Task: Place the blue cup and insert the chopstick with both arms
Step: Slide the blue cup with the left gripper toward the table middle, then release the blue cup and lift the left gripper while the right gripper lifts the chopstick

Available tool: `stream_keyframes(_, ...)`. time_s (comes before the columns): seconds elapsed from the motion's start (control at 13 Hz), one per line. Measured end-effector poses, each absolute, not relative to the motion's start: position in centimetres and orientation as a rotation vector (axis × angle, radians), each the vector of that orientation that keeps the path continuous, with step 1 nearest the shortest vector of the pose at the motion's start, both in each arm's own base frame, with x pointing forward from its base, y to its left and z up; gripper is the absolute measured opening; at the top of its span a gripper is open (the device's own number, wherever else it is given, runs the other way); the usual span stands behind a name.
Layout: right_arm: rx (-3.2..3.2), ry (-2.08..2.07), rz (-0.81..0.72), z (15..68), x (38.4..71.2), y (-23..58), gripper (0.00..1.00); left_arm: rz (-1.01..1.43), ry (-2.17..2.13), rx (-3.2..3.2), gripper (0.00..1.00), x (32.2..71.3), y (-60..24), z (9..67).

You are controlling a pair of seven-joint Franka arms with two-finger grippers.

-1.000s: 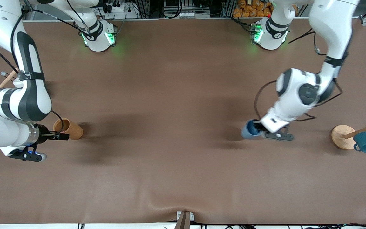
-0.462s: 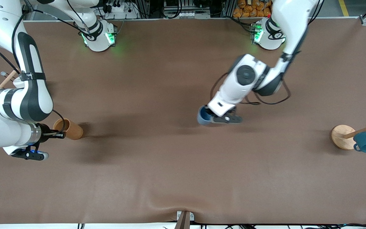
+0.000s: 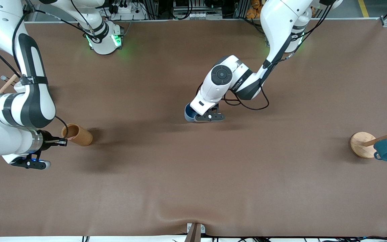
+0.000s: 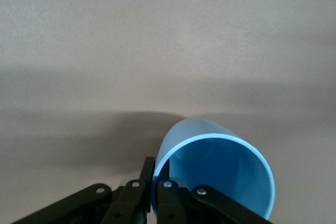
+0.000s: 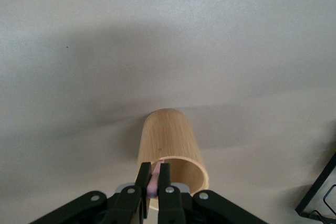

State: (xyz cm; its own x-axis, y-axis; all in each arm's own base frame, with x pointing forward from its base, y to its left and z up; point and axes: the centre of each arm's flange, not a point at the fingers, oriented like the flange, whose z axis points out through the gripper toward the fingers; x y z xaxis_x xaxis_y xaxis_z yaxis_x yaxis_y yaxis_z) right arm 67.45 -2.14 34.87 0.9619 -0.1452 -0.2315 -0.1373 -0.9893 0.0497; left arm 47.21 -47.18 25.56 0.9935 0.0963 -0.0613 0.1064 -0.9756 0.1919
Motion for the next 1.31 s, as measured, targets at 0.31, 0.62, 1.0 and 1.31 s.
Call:
stream_keyframes(0.31,3.082,-0.221,-0.349,35.7,67.5,-2.1,0.10,-0.132,0.172,2.996,0.44,47.7,-47.0,26.9)
stream_keyframes(0.62,3.087,-0.221,-0.322,39.5,67.0,-2.0,0.10,-0.167,0.247,3.060,0.88,51.2,-45.0,36.8)
stream_keyframes(1.0,3.110,-0.142,-0.190,47.2,66.1,1.2,0.10,0.026,0.583,2.976,1.00,59.1,-30.6,50.2)
stream_keyframes(1.31,3.122,0.033,-0.077,51.7,65.8,8.6,0.10,0.085,0.641,2.989,1.00,59.5,-21.6,56.6)
